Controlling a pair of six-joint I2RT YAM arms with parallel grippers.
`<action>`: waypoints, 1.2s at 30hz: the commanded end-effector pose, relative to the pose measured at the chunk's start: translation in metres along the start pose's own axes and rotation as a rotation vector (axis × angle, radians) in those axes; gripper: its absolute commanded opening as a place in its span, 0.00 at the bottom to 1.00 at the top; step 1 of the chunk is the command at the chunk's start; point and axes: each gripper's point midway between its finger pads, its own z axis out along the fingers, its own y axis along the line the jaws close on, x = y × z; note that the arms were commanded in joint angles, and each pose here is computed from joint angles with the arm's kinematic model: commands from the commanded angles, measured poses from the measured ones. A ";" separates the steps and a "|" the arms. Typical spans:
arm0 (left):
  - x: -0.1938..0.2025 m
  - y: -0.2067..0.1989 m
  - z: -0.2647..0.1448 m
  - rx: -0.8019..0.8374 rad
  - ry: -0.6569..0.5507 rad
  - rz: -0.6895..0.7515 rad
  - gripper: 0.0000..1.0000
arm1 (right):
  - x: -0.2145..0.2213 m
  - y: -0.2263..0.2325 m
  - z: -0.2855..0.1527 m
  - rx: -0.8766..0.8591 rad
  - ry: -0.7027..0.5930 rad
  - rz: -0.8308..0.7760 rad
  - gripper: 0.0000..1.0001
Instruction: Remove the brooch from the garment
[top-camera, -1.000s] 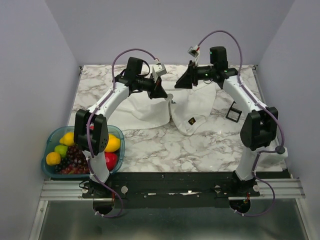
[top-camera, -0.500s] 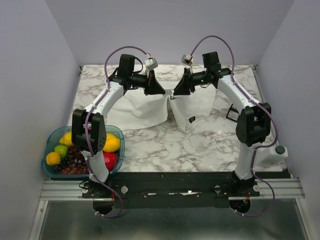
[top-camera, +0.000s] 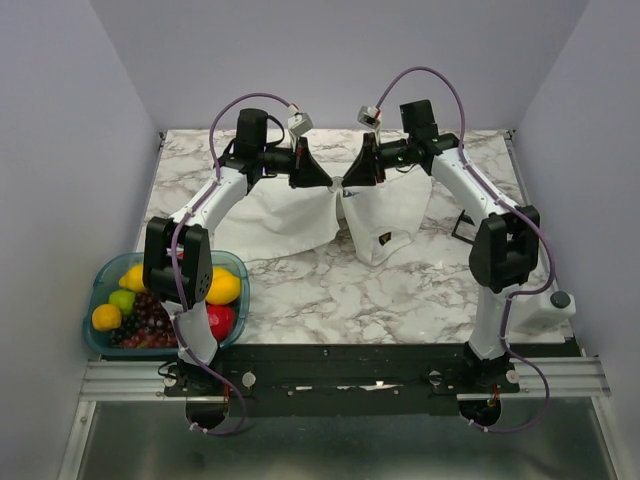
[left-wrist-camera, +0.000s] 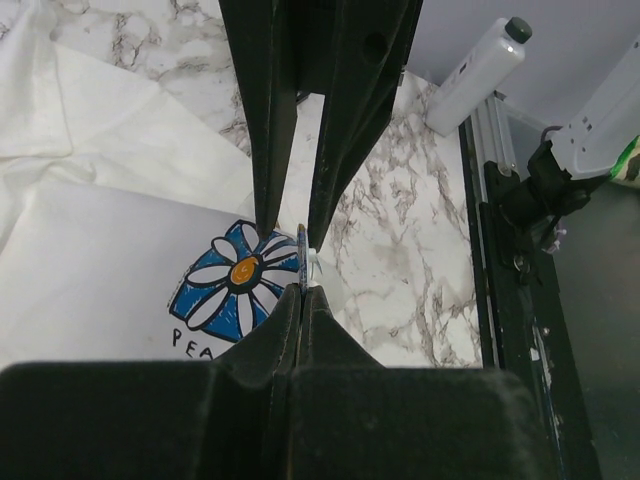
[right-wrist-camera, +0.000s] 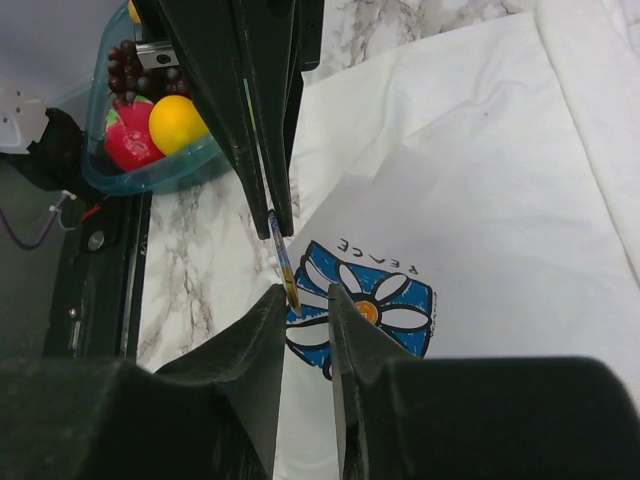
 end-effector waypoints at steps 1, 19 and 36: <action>-0.012 -0.013 -0.003 0.053 -0.026 0.020 0.00 | 0.002 -0.002 0.004 -0.010 0.001 -0.001 0.28; -0.003 0.001 0.000 -0.013 -0.034 -0.011 0.29 | -0.001 0.000 0.009 -0.023 -0.024 0.073 0.00; -0.007 0.009 0.004 -0.076 -0.145 -0.101 0.37 | -0.004 -0.006 0.011 0.032 -0.053 0.174 0.00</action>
